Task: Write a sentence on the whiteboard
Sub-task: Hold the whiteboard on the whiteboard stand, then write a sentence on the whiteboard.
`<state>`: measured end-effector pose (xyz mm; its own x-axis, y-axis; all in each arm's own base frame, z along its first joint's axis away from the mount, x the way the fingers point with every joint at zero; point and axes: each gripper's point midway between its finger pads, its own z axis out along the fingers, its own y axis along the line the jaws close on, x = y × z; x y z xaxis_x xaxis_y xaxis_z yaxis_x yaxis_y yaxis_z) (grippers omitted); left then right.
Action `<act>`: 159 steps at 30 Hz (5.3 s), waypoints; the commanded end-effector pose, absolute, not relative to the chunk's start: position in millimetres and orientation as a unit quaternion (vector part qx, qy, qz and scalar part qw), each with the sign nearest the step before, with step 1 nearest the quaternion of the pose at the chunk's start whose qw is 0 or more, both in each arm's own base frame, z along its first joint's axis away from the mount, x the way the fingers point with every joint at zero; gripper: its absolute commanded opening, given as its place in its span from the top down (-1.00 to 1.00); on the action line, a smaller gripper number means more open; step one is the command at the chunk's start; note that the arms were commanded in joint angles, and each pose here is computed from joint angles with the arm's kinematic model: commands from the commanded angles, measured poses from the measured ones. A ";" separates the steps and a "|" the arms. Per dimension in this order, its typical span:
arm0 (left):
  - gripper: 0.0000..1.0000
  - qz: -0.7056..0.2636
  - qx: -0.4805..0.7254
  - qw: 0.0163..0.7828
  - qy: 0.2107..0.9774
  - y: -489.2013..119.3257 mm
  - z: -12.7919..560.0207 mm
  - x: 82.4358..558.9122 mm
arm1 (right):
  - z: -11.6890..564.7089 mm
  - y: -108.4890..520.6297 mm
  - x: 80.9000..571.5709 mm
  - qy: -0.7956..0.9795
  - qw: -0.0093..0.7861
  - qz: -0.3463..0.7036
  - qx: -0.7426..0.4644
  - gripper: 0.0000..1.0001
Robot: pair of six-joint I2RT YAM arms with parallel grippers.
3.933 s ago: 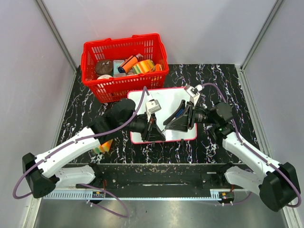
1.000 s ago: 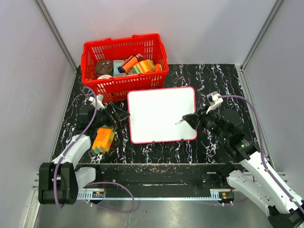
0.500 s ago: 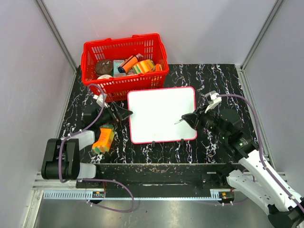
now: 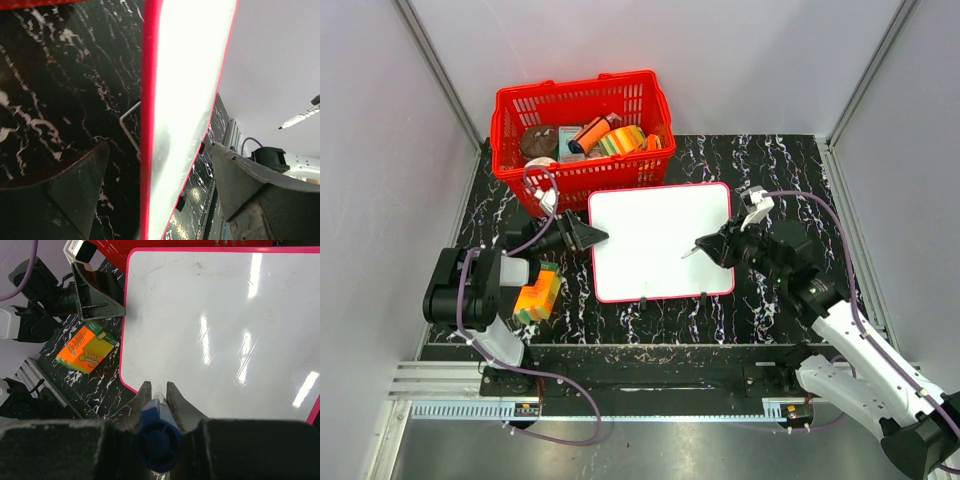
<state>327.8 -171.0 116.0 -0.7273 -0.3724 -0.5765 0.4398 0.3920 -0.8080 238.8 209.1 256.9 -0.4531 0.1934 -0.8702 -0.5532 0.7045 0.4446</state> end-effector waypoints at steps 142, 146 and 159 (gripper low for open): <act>1.00 -0.423 0.103 0.334 0.836 -210.0 76.3 315.9 | 318.7 325.8 330.7 0.673 0.697 0.219 -0.113 1.00; 1.00 -0.423 0.103 0.334 0.836 -210.0 75.8 315.8 | 317.3 329.0 336.9 0.675 0.697 0.215 -0.111 1.00; 1.00 -0.424 0.104 0.331 0.836 -210.6 74.8 315.1 | 297.9 321.9 361.4 0.698 0.681 0.206 -0.084 1.00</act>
